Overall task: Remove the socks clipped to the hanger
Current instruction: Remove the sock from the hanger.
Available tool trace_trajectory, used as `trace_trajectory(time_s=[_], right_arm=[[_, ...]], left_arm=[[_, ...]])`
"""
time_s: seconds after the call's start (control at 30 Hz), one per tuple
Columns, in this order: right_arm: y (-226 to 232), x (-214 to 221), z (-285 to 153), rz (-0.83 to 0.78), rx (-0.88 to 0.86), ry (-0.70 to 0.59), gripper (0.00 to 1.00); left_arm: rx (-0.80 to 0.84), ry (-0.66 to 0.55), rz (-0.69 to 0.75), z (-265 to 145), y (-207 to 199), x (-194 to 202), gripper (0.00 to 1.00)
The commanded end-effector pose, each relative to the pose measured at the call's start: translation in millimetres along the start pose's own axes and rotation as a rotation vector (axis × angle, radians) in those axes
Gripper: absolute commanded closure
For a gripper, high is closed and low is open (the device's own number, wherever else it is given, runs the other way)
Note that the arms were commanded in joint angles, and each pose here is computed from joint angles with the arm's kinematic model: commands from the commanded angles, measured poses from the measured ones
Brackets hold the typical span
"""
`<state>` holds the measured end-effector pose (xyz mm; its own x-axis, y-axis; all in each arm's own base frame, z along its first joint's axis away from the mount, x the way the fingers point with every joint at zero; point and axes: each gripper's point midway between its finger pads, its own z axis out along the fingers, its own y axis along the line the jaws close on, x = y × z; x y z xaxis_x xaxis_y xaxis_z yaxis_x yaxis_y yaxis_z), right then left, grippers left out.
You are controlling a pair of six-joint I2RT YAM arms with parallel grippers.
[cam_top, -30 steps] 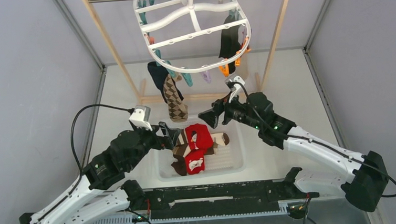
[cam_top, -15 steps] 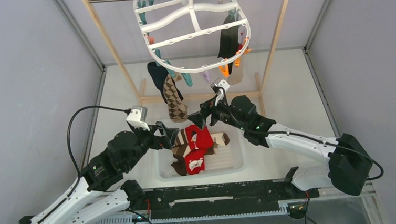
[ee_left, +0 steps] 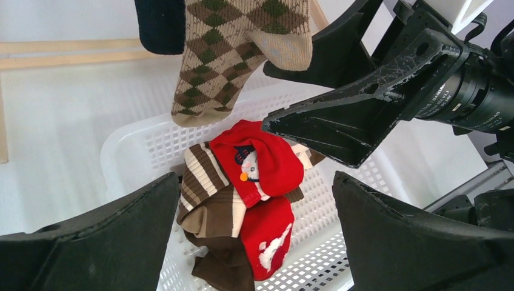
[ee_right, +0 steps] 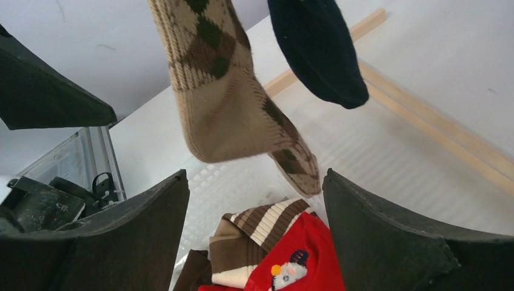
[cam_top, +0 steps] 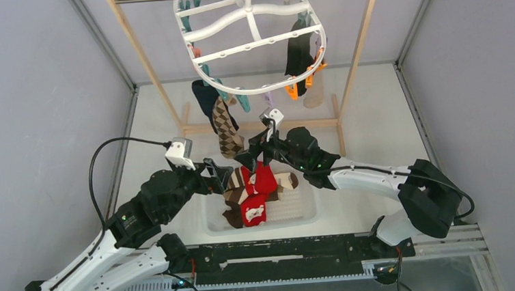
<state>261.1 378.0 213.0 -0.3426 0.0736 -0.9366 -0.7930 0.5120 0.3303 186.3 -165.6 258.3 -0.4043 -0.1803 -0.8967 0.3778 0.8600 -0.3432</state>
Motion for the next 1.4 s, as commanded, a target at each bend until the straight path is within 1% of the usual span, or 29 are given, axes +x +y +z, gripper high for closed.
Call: trace_trajectory(time_s=[0.0,0.1,0.27,0.5,0.53,0.63,0.73,0.9,1.0,1.03,1.07,1.13,1.23,1.37], right_arm=[[19,-43,12,-0.039,-0.058,-0.119,0.13],[15,-42,15,-0.027,-0.036,-0.115,0.20],[16,-39,16,-0.011,-0.042,-0.108,0.43],[21,-36,15,0.002,-0.076,-0.091,0.67],[23,-36,15,0.004,-0.082,-0.089,0.74],[26,-36,14,0.008,-0.097,-0.084,0.82],[28,-36,12,0.011,-0.108,-0.078,1.00],[28,-36,7,0.010,-0.095,-0.062,1.00],[22,-33,3,0.002,-0.056,-0.047,1.00],[20,-33,2,-0.004,-0.045,-0.043,0.93],[18,-33,1,-0.003,-0.028,-0.039,0.82],[11,-28,-1,-0.002,0.013,-0.019,0.54],[2,-25,-4,0.000,0.061,-0.006,0.37],[-3,-20,-1,0.001,0.082,0.003,0.11]], left_arm=[[0.019,-0.008,-0.019,4,-4,1,0.00],[0.021,-0.007,-0.018,4,-4,1,0.00],[0.020,-0.010,-0.020,4,-3,2,0.00],[0.020,-0.006,-0.020,4,-2,3,0.00],[0.021,-0.007,-0.020,4,-2,3,0.00],[0.022,-0.007,-0.022,4,-2,3,0.00],[0.024,-0.007,-0.022,3,-3,3,0.00],[0.020,-0.008,-0.024,3,-1,4,0.00],[0.018,-0.006,-0.023,4,-1,6,0.00],[0.017,-0.004,-0.023,5,0,6,0.00],[0.014,-0.001,-0.022,5,0,7,0.00],[0.018,-0.002,-0.023,6,-1,7,0.00],[0.022,-0.001,-0.024,6,-2,7,0.00],[0.026,0.000,-0.027,7,-3,7,0.00]])
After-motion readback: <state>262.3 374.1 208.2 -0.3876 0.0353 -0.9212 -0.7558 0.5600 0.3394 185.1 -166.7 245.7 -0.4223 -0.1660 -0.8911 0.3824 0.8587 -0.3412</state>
